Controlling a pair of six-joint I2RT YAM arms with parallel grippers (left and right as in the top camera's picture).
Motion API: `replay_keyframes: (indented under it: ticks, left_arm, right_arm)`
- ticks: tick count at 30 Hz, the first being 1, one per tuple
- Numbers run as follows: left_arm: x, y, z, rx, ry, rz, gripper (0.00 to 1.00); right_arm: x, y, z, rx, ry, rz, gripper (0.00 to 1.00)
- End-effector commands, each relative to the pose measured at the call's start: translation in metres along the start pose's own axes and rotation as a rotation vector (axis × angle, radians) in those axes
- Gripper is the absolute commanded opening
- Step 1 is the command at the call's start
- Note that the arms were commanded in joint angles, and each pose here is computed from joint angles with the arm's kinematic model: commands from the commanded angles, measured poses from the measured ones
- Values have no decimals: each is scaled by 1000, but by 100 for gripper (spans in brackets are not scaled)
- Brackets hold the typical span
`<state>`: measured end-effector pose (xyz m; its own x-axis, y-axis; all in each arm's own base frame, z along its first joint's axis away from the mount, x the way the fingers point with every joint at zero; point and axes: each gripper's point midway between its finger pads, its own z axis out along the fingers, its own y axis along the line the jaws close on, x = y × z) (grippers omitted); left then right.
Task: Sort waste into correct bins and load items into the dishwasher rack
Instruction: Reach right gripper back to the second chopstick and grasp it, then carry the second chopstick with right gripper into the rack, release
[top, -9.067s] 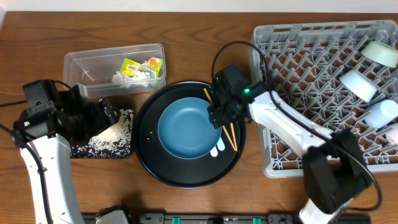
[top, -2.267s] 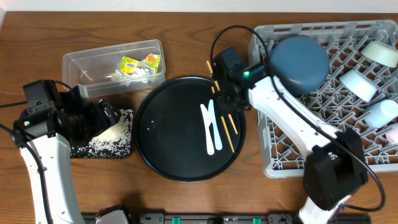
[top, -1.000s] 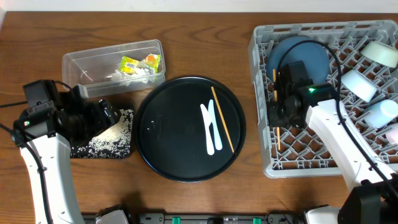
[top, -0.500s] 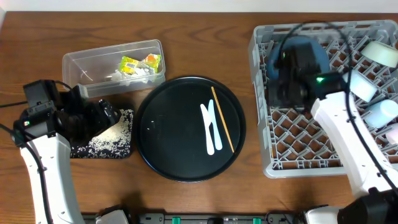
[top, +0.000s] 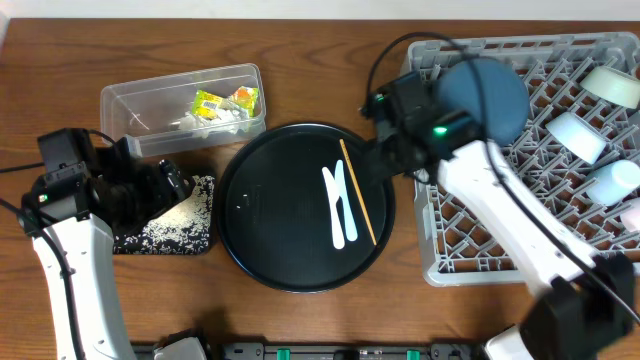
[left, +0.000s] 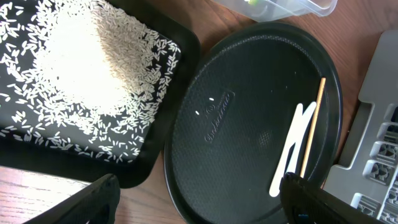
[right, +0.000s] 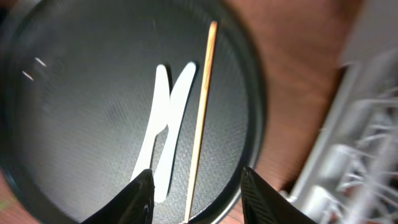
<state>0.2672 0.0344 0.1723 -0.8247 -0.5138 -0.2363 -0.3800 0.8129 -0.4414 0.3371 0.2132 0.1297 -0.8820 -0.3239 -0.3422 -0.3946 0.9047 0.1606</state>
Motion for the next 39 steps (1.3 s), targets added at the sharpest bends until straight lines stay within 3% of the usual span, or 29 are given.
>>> replay_keyframes:
  ticks: [1,11,21,24,32,39]
  left_arm:
    - [-4,1,-2,-8,-9,-6,83]
    - [-4,1,-2,-8,-9,-6,83]
    - [-4,1,-2,-8,-9,-6,84]
    - [-4,1,-2,-8,-9,-6,83]
    - [-4,1,-2,-8,-9,-6,83]
    - [-4,1,-2,-8,-8,-7,84]
  right_arm:
    - [18,5,35,21,96,8,41]
    - [53,6,105,81,270,29,34]
    - [67,-9,128,169,320,46,22]
    - [66,-11,128,177,318,45,1]
    - [58,-8,109,177,313,49,1]
    - [4,1,41,130,101,65,1]
